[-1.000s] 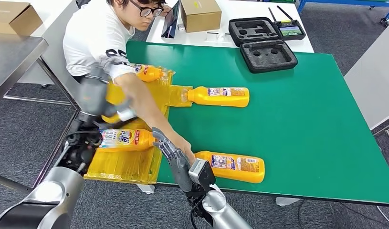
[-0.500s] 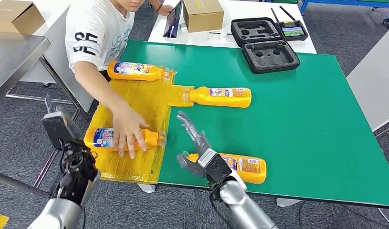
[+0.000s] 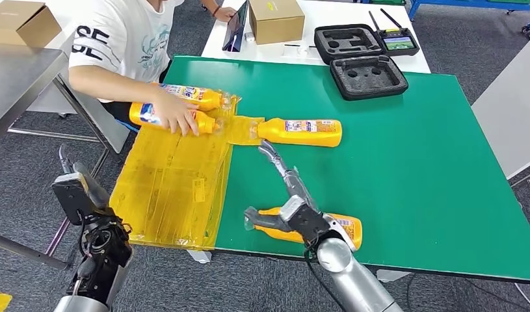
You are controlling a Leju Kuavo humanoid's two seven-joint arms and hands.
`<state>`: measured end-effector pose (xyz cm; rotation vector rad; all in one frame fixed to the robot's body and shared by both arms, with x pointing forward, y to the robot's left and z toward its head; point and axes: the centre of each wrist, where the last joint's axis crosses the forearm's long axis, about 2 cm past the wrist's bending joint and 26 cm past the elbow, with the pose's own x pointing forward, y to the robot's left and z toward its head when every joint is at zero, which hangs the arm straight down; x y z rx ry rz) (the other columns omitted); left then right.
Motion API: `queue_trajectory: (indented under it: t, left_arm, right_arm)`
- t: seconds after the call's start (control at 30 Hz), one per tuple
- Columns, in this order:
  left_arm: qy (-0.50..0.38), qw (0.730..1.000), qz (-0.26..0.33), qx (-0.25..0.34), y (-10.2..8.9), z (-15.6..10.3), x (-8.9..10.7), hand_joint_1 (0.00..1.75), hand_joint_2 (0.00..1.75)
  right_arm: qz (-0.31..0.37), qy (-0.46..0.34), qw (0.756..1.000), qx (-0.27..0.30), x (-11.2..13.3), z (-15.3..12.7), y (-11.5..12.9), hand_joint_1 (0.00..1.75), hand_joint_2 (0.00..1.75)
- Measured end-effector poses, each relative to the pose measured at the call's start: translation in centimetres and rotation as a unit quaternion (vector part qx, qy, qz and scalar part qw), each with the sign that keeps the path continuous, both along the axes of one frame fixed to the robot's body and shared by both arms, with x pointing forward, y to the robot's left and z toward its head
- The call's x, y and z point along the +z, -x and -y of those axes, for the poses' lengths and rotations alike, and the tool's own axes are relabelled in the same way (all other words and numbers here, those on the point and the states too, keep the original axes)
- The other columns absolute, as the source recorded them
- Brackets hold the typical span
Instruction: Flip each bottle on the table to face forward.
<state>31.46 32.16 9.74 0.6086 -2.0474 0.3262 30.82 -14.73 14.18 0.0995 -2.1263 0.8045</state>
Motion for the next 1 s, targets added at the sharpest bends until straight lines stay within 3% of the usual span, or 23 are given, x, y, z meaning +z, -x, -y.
queue_trajectory:
  t: [0.2,0.33,0.57,0.8,1.0]
  left_arm:
    - [-0.045,0.999,-0.001,0.024,3.5,0.0,-0.7,0.00,0.00]
    - [-0.052,0.998,0.001,0.026,5.2,0.0,-0.8,0.00,0.00]
    - [-0.055,0.998,0.006,0.024,5.8,0.0,-0.7,0.00,0.00]
    - [-0.053,0.998,0.001,0.014,6.2,0.0,-0.9,0.00,0.00]
    - [-0.051,0.999,-0.003,0.010,6.2,0.2,-1.1,0.00,0.00]
  right_arm:
    - [-0.022,0.192,0.981,-0.017,0.1,5.0,-0.8,0.00,1.75]
    - [-0.034,0.249,0.968,-0.015,0.7,8.4,-1.6,0.00,1.75]
    - [-0.034,0.284,0.958,-0.023,1.7,10.5,-2.1,0.00,1.75]
    - [-0.057,0.372,0.925,-0.050,3.7,14.8,-3.3,0.00,1.75]
    - [-0.064,0.406,0.910,-0.061,3.6,17.6,-1.8,0.00,1.75]
